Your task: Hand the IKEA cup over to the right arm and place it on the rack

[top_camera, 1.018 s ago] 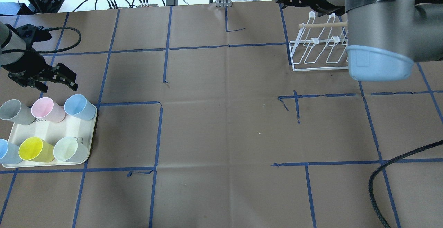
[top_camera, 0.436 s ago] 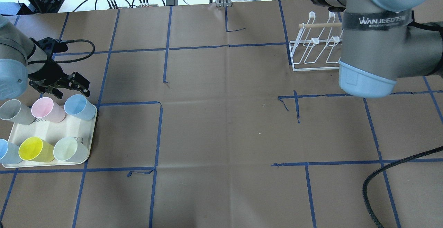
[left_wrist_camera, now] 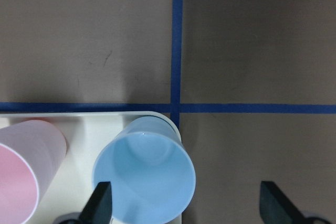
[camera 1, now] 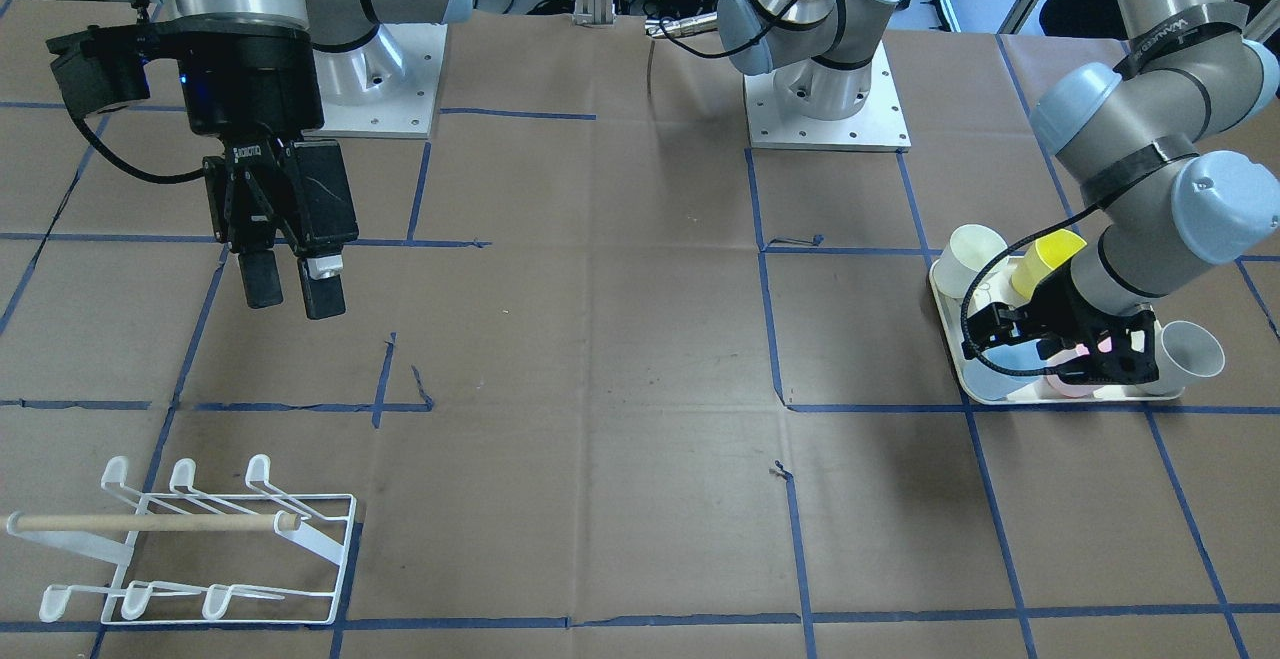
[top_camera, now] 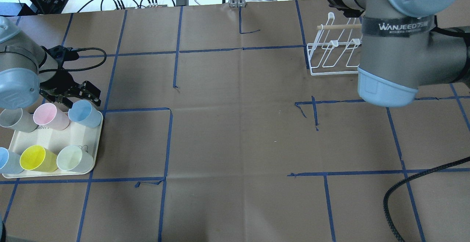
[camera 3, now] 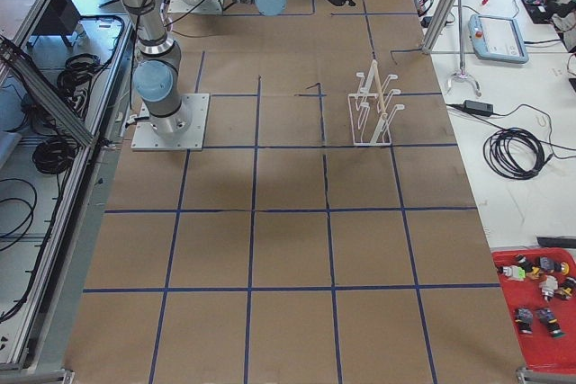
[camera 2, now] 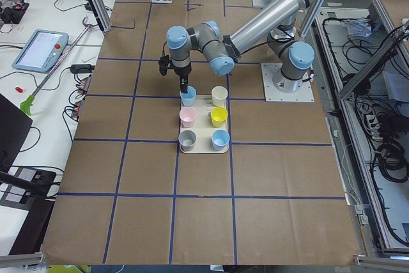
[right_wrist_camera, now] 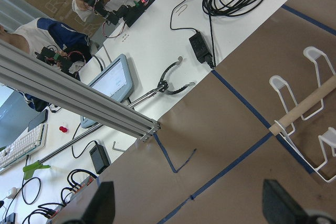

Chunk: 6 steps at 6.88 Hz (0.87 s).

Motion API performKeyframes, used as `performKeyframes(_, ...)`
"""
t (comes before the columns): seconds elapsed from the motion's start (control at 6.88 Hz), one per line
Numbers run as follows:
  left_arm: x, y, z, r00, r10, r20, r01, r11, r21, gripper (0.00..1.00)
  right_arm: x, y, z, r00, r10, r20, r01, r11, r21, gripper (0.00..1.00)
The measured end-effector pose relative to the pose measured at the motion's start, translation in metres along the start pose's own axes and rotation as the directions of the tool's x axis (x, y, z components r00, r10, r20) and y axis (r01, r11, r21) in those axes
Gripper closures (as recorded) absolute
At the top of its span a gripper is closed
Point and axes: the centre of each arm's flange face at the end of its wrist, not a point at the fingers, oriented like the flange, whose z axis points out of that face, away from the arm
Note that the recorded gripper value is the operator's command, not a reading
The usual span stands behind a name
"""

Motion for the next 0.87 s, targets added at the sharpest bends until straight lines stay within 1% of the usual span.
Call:
performKeyframes(0.15, 0.002, 0.005, 0.012, 1.000, 0.000, 0.006, 0.000, 1.000, 0.007, 0.00, 0.007, 0.008, 0.003, 1.000, 0.017, 0.009, -0.017, 1.000, 0.005, 0.00)
performKeyframes(0.29, 0.003, 0.009, 0.020, 1.000, 0.000, 0.008, 0.000, 1.000, 0.006, 0.00, 0.010, 0.015, 0.004, 0.997, 0.053, 0.063, -0.054, 0.998, 0.019, 0.00)
performKeyframes(0.44, 0.004, 0.011, 0.023, 1.000, -0.001, 0.011, 0.001, 1.000, 0.005, 0.00, 0.009, 0.025, 0.003, 0.983, 0.113, 0.147, -0.113, 0.994, -0.007, 0.00)
performKeyframes(0.58, 0.003, 0.011, 0.023, 1.000, -0.001, 0.013, 0.001, 1.000, 0.006, 0.23, 0.008, 0.036, 0.003, 0.958, 0.189, 0.218, -0.177, 0.982, -0.073, 0.00)
performKeyframes(0.73, 0.003, 0.011, 0.023, 1.000, -0.003, 0.014, 0.002, 1.000, 0.007, 0.55, 0.006, 0.042, 0.001, 0.932, 0.242, 0.271, -0.217, 0.969, -0.119, 0.00)
performKeyframes(0.87, 0.002, 0.011, 0.023, 1.000, -0.004, 0.015, 0.004, 1.000, 0.008, 0.82, 0.004, 0.047, 0.001, 0.913, 0.263, 0.313, -0.227, 0.963, -0.148, 0.00)
